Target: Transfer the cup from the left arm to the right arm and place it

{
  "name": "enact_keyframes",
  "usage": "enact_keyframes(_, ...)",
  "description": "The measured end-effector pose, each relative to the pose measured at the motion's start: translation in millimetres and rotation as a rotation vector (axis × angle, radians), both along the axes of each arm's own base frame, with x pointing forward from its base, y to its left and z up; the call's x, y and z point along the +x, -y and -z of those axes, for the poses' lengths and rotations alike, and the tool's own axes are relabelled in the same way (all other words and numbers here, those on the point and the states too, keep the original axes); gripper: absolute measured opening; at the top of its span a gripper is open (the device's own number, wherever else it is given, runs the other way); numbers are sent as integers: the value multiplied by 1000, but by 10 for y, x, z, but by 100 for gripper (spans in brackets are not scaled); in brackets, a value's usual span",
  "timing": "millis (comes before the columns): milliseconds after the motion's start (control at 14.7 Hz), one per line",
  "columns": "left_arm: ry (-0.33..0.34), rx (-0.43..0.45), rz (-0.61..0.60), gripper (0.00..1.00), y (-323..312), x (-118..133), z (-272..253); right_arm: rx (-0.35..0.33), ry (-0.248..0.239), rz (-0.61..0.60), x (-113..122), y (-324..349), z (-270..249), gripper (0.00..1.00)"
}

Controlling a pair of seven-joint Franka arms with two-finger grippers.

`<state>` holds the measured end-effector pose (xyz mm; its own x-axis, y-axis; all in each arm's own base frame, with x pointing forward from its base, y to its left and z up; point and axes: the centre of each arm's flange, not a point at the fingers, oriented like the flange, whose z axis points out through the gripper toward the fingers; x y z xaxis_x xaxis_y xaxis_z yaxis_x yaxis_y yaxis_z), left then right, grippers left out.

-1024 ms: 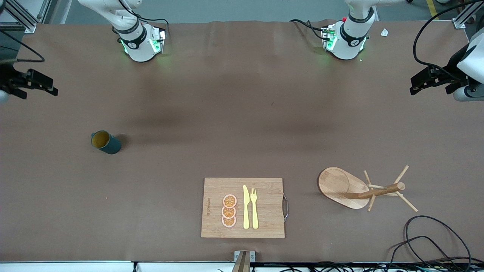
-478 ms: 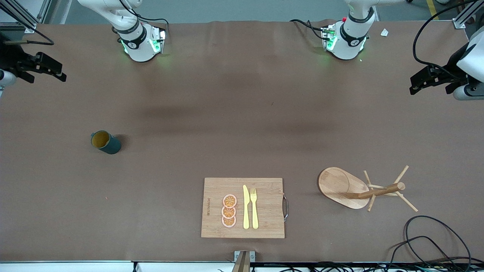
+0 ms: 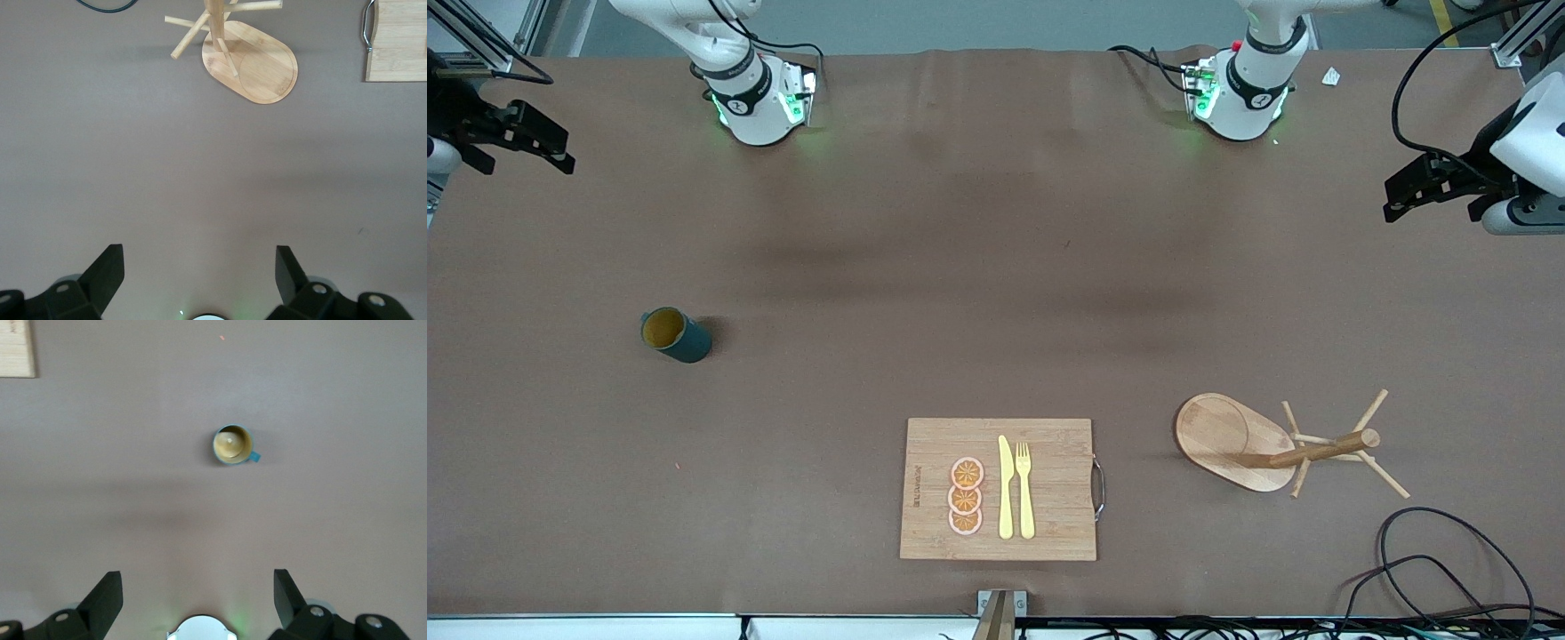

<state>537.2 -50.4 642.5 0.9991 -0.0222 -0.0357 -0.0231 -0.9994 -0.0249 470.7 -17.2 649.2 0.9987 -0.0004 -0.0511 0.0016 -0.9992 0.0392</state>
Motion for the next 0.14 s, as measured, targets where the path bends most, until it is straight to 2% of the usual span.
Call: enact_keyframes(137, -3, 0, 2, 100, 13, 7, 15, -5, 7, 1, 8, 9, -6, 100)
